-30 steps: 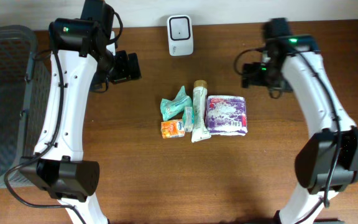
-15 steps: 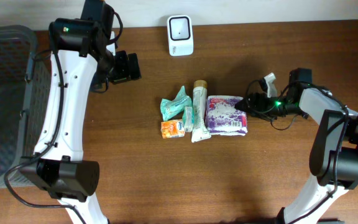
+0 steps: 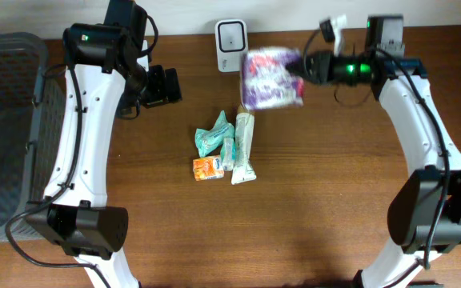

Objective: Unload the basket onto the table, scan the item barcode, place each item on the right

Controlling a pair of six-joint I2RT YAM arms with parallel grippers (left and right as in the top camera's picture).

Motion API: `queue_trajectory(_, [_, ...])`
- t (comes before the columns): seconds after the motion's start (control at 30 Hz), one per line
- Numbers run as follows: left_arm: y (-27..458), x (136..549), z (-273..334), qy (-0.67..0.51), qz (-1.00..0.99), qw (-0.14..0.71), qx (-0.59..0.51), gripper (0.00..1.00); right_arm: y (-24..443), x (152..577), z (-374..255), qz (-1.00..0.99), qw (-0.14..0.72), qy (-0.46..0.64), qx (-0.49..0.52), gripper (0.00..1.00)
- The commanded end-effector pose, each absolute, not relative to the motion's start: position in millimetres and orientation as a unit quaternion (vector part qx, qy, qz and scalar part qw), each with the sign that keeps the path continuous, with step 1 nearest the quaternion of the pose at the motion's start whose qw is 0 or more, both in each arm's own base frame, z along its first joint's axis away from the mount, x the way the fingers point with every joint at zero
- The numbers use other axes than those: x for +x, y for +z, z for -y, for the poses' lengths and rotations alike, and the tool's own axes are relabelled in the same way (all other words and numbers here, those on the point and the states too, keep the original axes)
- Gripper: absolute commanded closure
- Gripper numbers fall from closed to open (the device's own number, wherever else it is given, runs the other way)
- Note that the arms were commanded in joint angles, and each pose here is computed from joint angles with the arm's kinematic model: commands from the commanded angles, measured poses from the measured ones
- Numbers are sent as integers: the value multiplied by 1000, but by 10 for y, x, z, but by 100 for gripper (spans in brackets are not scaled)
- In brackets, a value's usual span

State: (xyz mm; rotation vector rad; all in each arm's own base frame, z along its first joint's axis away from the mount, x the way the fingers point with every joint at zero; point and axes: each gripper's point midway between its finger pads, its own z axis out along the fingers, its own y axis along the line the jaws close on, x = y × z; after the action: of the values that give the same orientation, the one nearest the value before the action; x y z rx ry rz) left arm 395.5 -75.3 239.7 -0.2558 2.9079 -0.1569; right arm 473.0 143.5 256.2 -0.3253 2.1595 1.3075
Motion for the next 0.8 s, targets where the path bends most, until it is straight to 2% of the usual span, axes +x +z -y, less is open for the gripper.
queue_trajectory(0.0, [2416, 3958, 736, -52, -988, 112, -90, 1, 2984, 4676, -1892, -787, 311, 509, -158, 96])
queue_trajectory(0.07, [2416, 3957, 736, -52, -988, 112, -90, 1, 3125, 4712, -2160, -772, 335, 512, -173, 96])
queue_trajectory(0.23, [2416, 3958, 736, -52, -988, 112, -90, 1, 3115, 4832, -2156, -784, 348, 495, -140, 96])
queue_trajectory(0.37, [2416, 3957, 736, -52, -988, 112, -90, 1, 2783, 4950, -1960, -837, 334, 428, -69, 96])
queue_trajectory(0.57, [2416, 3958, 736, -52, -988, 112, -90, 1, 2700, 4938, -1925, -847, 324, 417, -58, 96])
queue_trajectory(0.7, [2416, 3958, 736, -52, -988, 112, -90, 1, 2330, 4932, -1639, -897, 296, 329, 9, 96])
queue_trajectory(0.77, [2416, 3957, 736, -52, -988, 112, -90, 1, 1919, 4792, -1158, -946, 260, 185, 65, 96])
